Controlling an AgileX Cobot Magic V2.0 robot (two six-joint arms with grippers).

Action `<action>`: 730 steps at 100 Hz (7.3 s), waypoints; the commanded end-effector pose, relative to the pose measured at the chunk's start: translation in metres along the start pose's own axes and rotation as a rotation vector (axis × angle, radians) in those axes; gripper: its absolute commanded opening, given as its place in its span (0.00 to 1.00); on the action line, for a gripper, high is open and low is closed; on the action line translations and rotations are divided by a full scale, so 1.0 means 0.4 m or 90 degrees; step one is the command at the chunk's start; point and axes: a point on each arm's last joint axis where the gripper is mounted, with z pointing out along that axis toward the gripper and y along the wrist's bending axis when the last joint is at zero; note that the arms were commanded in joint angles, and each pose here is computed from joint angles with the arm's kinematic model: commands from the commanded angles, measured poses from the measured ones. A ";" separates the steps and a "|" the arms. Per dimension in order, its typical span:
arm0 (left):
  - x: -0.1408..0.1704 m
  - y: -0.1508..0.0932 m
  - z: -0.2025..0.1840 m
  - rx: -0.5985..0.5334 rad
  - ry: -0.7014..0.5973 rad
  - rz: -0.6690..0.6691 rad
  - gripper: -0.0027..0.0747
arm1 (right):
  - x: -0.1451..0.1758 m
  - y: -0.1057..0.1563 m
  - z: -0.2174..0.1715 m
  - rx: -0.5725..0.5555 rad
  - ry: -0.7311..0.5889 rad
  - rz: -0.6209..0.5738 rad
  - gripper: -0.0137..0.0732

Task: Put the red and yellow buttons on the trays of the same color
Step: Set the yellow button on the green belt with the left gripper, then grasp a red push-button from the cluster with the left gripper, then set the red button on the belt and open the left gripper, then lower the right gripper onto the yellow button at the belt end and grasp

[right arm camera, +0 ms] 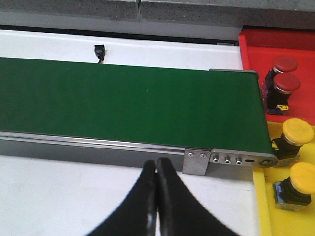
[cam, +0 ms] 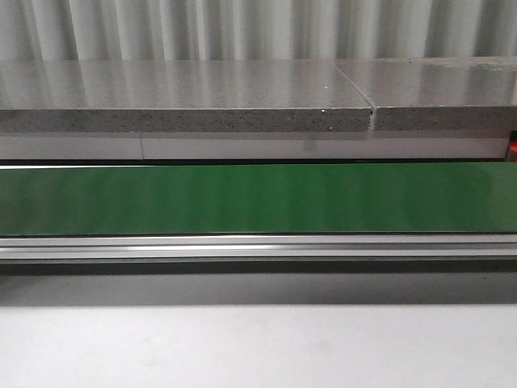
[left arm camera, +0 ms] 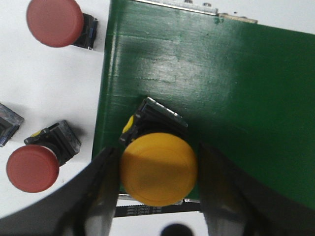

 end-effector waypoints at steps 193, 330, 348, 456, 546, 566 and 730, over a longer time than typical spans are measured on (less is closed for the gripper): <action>0.098 0.236 0.000 -0.019 -0.016 -0.268 0.68 | -0.032 -0.001 -0.011 0.004 -0.055 -0.009 0.06; 0.055 0.264 0.138 -0.015 0.020 -0.279 0.35 | -0.032 -0.001 -0.011 0.004 -0.055 -0.009 0.06; 0.057 0.260 0.110 -0.016 0.003 -0.272 0.34 | -0.032 -0.001 -0.011 0.004 -0.055 -0.009 0.06; 0.046 0.013 -0.115 -0.021 -0.126 -0.014 0.34 | -0.032 -0.001 -0.011 0.004 -0.055 -0.009 0.06; 0.011 -0.017 -0.099 0.059 -0.122 0.021 0.71 | -0.032 -0.001 -0.011 0.004 -0.055 -0.009 0.06; 0.038 -0.033 -0.185 0.070 -0.204 0.048 0.64 | -0.032 -0.001 -0.011 0.004 -0.055 -0.009 0.06; 0.618 -0.068 -0.259 0.126 -0.556 0.265 0.01 | -0.104 0.005 0.009 -0.017 -0.043 -0.013 0.06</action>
